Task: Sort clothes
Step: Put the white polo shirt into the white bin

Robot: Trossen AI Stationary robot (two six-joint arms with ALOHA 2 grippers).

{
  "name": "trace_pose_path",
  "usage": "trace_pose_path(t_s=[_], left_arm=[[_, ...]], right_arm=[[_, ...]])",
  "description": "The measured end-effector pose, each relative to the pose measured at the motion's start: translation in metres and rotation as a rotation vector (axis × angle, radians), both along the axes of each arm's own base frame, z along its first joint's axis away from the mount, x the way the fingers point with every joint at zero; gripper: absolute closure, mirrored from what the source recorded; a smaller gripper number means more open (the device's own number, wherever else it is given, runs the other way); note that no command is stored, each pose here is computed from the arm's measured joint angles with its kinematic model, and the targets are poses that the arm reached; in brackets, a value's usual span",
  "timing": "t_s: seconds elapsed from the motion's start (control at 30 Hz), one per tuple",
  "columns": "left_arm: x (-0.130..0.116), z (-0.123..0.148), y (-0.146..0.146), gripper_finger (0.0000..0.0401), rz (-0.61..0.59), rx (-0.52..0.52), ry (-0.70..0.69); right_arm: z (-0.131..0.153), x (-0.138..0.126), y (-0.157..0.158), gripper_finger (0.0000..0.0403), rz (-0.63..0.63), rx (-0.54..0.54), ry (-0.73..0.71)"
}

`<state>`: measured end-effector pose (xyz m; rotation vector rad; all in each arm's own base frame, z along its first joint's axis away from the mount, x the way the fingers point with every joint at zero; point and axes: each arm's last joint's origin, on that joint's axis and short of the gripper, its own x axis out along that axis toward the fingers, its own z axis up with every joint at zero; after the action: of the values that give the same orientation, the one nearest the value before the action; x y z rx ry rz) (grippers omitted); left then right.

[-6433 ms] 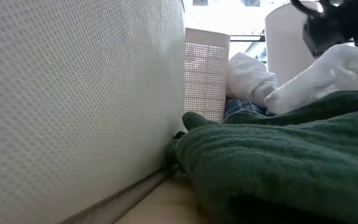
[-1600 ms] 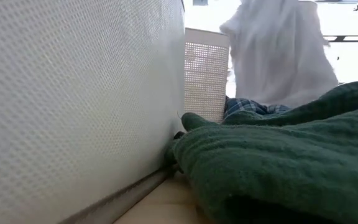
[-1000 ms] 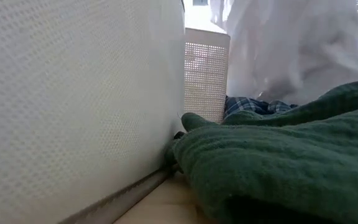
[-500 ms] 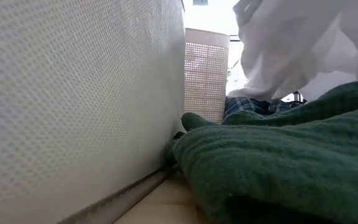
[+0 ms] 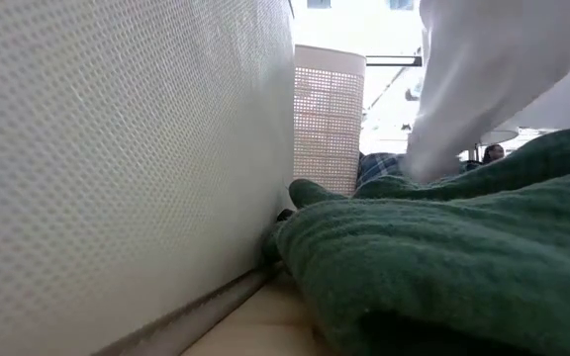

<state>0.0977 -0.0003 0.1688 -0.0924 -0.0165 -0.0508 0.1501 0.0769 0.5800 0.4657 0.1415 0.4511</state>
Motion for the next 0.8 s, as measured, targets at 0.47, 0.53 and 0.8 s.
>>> trace_pose_path(t_s=[0.47, 0.53, 0.8], left_arm=[[0.0, 0.0, 0.0, 0.04, 0.0, 0.0, 0.0], [0.0, 0.0, 0.0, 0.04, 0.0, 0.0, 0.0], [0.0, 0.0, 0.0, 0.04, 0.0, 0.0, 0.0]], right_arm=[[0.07, 0.037, -0.033, 0.0403, -0.978, -0.273, -0.928], [0.073, 0.033, -0.036, 0.0403, -1.036, -0.26, -0.997], [0.07, 0.045, -0.047, 0.0403, -1.002, -0.259, -1.013]])
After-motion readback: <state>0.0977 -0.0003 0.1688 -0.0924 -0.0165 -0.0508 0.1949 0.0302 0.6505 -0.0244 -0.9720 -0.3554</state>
